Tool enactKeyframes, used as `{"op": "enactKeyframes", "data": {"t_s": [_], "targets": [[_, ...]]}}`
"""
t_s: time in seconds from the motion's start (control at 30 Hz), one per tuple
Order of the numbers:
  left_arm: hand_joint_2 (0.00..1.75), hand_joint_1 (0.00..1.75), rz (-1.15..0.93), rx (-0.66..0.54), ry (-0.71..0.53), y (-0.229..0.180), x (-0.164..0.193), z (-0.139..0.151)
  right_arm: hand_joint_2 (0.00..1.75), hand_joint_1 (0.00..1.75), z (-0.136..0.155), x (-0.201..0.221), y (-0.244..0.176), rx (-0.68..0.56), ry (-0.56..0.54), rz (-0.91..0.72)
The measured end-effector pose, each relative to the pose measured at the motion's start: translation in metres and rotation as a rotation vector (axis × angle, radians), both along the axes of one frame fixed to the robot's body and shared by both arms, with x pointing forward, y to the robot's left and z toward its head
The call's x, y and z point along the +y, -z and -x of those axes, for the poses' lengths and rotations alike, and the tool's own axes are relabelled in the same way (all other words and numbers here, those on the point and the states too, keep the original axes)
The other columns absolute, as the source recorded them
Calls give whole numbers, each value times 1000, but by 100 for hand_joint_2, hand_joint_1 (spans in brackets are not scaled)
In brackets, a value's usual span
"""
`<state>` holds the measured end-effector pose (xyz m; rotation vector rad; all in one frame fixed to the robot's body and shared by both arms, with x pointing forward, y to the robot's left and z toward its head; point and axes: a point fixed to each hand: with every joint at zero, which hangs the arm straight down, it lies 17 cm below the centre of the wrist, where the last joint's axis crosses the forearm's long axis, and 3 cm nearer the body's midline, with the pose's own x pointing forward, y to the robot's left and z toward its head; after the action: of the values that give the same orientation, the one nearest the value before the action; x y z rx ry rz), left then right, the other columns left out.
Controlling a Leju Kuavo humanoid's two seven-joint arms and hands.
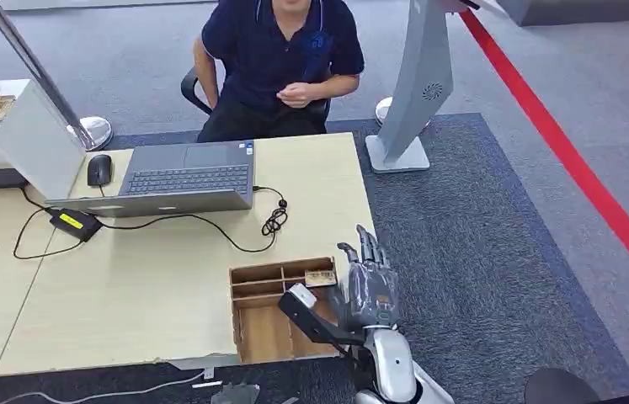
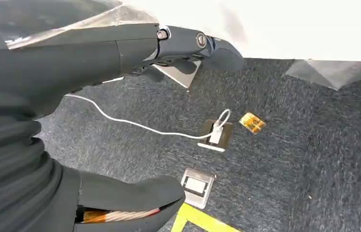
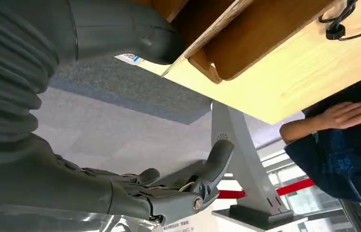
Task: Pass the card to the sensor for recognition and then transmit it.
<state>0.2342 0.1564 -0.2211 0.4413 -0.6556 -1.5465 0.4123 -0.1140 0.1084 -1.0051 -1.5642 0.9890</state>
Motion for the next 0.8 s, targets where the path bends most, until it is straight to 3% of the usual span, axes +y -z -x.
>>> {"op": "enactKeyframes", "data": {"t_s": [0.8], "targets": [[175,0,5,2,-9,-1,-1,-2,175,51,1,4,-2,-3,-5,-30]]}}
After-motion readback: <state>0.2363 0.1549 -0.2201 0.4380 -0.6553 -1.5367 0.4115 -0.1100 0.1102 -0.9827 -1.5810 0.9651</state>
